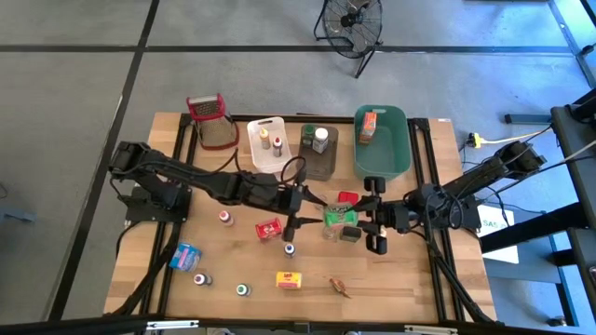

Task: Pick & Place Kitchen Items
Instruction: Put the green cereal box into the green bin

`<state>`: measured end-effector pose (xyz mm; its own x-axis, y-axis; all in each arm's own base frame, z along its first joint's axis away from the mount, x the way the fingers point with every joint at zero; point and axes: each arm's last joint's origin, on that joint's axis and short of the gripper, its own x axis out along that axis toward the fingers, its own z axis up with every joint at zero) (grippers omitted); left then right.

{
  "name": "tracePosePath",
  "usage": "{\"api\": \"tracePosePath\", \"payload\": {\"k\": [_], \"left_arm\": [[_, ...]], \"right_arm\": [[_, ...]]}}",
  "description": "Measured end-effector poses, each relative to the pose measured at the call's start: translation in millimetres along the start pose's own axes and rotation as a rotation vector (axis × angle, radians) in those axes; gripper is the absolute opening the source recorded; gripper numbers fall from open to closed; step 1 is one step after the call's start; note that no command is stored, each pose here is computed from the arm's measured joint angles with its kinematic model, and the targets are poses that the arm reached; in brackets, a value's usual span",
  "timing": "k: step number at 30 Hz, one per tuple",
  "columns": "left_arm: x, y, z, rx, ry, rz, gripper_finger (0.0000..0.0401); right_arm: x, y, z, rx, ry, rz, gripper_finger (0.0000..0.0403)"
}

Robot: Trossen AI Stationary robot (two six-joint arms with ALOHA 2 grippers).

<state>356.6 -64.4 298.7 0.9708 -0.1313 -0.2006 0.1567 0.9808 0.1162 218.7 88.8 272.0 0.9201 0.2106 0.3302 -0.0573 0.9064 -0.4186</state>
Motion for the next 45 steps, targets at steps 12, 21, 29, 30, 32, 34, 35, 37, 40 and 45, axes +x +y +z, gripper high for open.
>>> {"api": "tracePosePath", "payload": {"k": [12, 21, 29, 30, 32, 34, 35, 37, 40, 45], "left_arm": [[2, -21, -2, 0.134, 0.014, -0.038, 0.0209], [10, -28, -9, 0.178, 0.037, 0.114, 0.0223], [10, -28, -9, 0.168, 0.041, 0.119, 0.0224], [10, -28, -10, 0.172, 0.046, 0.119, 0.0224], [10, -28, -10, 0.175, 0.052, 0.123, 0.0224], [10, -28, -10, 0.174, 0.054, 0.131, 0.0224], [10, -28, -10, 0.176, 0.055, 0.131, 0.0224], [10, -28, -11, 0.203, 0.057, 0.13, 0.0225], [9, -28, -11, 0.229, 0.061, 0.126, 0.0233], [9, -28, -11, 0.212, 0.06, 0.125, 0.0257]], "right_arm": [[0, 0, 0, -0.012, 0.002, 0.003, 0.0109], [0, -1, -2, -0.026, 0.025, -0.024, 0.0109], [0, -1, -2, -0.026, 0.031, -0.027, 0.0109], [0, -1, -3, -0.027, 0.035, -0.029, 0.0109], [0, -2, -3, -0.027, 0.037, -0.031, 0.0109], [0, -3, -3, -0.026, 0.04, -0.034, 0.0109], [0, -3, -4, -0.022, 0.04, -0.034, 0.0109], [0, -3, -4, -0.019, 0.04, -0.035, 0.0109], [0, -3, -4, -0.019, 0.04, -0.034, 0.0109], [0, -3, -4, -0.019, 0.041, -0.035, 0.0109]]}}
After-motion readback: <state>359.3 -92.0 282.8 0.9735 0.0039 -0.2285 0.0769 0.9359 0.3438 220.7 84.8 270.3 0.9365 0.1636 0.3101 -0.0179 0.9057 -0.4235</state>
